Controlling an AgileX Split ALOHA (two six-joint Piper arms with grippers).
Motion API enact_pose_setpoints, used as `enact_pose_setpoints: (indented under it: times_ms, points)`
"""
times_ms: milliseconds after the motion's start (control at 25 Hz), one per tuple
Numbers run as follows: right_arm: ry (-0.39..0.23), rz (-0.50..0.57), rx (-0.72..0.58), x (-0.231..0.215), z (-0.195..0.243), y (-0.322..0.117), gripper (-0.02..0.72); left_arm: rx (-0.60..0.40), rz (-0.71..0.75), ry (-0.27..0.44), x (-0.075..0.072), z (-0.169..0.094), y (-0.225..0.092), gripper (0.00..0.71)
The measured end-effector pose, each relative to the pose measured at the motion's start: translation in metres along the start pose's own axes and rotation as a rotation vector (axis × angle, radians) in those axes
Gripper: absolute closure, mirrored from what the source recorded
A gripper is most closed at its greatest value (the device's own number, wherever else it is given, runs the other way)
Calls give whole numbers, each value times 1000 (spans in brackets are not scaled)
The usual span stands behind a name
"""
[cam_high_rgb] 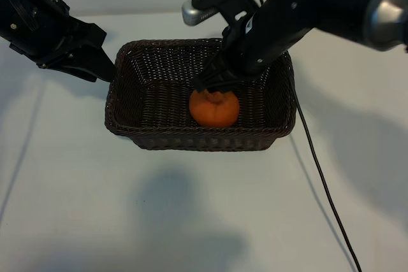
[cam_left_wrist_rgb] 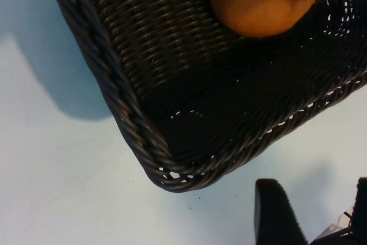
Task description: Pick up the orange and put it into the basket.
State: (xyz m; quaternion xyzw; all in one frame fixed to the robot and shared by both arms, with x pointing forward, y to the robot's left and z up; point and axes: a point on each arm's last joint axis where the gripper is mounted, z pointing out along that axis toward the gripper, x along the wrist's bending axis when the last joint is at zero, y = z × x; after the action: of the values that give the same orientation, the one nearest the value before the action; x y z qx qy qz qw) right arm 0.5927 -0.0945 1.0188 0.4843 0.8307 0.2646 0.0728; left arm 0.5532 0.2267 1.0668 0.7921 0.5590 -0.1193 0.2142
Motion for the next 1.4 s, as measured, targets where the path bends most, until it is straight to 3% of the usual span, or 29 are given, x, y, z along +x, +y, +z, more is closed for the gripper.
enact_pose_setpoints:
  times_ms: [480,920,1400]
  points:
    - [-17,-58,32,4,-39,-3,196,0,0,0,0,0,0,330]
    - [-46,-98,84,5,-72,-11,245,0,-3,0,0,0,0,330]
    - [-137,25,103,-47,-121,-24,248,0,-3,0,0,0,0,330]
